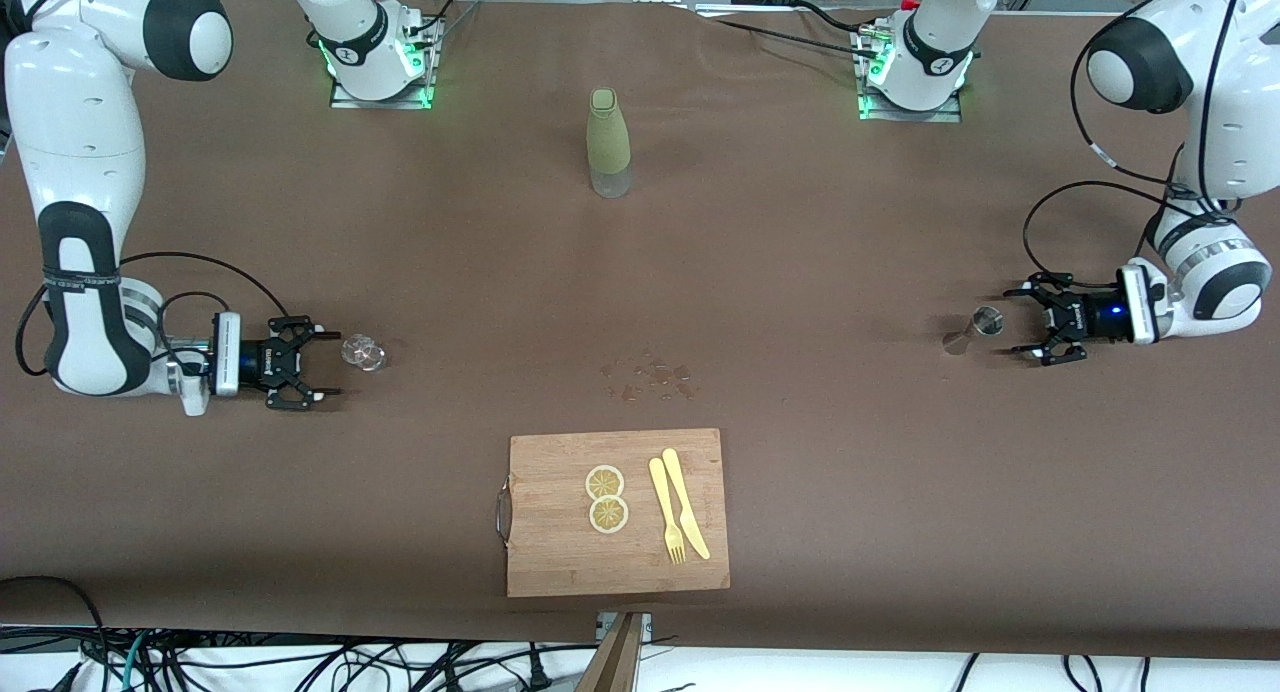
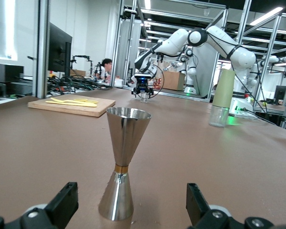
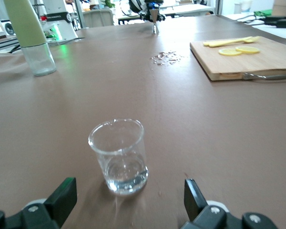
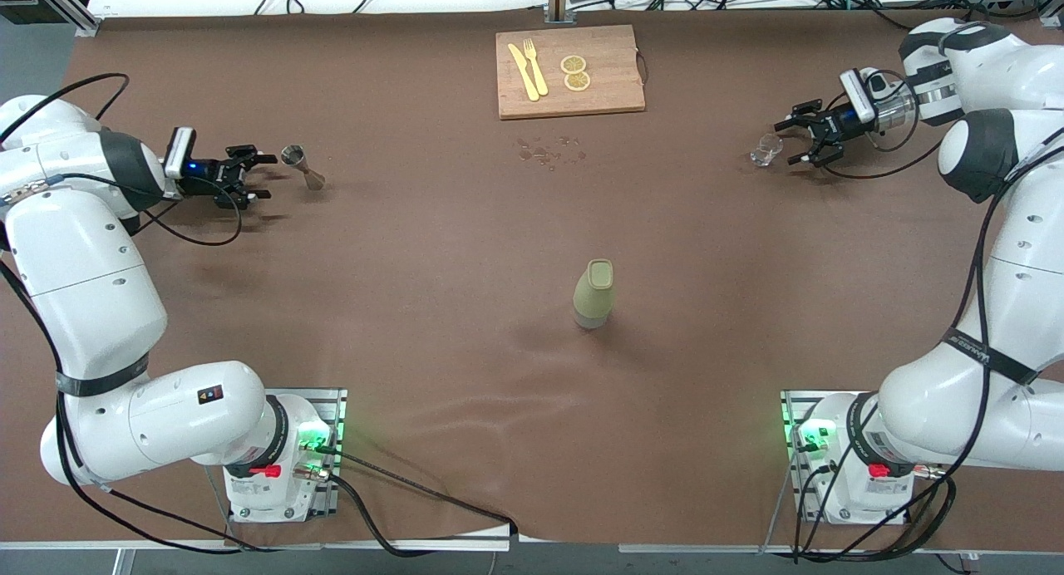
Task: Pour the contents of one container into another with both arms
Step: 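Grasp the glass cup with the right gripper while the left gripper grasps the jigger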
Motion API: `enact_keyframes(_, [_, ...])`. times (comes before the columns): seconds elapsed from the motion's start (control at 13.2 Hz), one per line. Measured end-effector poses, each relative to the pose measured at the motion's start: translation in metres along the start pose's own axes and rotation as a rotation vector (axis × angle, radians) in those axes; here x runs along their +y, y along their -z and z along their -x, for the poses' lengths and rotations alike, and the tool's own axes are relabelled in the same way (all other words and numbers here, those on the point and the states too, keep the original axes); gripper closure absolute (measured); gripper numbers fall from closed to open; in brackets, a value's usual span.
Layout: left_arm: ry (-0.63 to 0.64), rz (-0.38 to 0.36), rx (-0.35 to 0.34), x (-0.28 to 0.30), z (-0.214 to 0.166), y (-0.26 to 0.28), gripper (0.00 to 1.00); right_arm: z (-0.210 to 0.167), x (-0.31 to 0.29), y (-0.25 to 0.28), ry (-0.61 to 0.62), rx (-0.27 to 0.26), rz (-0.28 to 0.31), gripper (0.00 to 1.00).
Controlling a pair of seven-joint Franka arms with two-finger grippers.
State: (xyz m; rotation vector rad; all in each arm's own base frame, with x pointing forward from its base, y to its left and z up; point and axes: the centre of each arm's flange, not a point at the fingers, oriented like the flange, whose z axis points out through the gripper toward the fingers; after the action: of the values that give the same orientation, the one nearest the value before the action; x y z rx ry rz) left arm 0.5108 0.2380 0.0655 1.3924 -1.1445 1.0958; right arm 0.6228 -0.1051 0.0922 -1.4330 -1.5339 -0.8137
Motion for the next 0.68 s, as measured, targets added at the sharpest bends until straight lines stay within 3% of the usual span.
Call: enact_keyframes(0.68, [-0.040, 0.089, 0.017, -0.027, -0.011, -0.057, 0.00, 0.012, -0.003, -0.039, 0.024, 0.077, -0.051, 0.00])
